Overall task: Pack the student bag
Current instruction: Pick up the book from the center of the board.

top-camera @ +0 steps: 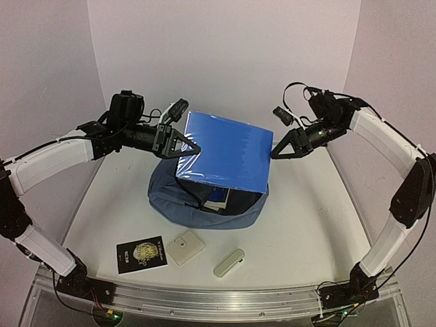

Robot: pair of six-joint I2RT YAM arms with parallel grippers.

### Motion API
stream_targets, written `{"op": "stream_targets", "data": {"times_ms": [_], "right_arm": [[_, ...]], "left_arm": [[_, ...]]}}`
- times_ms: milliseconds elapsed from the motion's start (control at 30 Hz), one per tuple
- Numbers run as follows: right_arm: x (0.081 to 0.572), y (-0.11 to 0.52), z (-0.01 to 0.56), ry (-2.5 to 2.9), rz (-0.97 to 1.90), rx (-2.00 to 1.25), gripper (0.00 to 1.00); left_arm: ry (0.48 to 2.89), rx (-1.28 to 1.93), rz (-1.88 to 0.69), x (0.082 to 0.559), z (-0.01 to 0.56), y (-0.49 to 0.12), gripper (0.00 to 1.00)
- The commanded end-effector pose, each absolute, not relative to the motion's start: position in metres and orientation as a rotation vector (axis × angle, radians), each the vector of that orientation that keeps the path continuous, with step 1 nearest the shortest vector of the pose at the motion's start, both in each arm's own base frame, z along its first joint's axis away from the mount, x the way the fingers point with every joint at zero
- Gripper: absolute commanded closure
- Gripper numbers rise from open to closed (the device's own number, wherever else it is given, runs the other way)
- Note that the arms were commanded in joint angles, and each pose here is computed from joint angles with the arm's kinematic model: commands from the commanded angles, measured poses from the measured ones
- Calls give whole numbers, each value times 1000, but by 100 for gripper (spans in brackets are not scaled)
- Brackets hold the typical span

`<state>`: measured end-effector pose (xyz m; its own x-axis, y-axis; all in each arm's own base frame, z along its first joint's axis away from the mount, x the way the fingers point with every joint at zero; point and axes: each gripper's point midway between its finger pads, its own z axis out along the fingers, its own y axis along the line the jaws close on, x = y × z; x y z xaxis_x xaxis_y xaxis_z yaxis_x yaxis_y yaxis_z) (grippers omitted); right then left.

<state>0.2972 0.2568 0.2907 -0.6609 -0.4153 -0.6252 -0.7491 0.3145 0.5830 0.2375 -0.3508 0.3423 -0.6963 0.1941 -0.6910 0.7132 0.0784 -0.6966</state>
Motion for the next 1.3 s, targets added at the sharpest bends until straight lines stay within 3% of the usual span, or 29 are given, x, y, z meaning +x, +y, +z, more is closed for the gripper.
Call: {"op": "stream_targets", "data": {"times_ms": [0,167,333,533,733,1033,1267], "right_arm": [[282,266,296,2166,1471,-1059,19],[279,271,292,2151,1598,-1032,39],[276,274,290,2145,1681,-1003,52],[277,273,292,2168,1672,-944,57],[298,276,307,2117,1648,-674,59],[287,275,310,2073,1701,-696,77],[279,274,314,2054,1760,-696,67]], "left_arm": [[1760,1010,-1729,228,379,-353,100],[1743,1015,-1785,228,376,-357,100],[1747,995,-1782,234,375,-361,100],[1799,950,-1786,244,365,-366,100],[1811,941,-1789,248,361,-368,100],[1941,830,-1693,268,339,-371,99],[1973,825,-1690,275,332,-376,98]]}}
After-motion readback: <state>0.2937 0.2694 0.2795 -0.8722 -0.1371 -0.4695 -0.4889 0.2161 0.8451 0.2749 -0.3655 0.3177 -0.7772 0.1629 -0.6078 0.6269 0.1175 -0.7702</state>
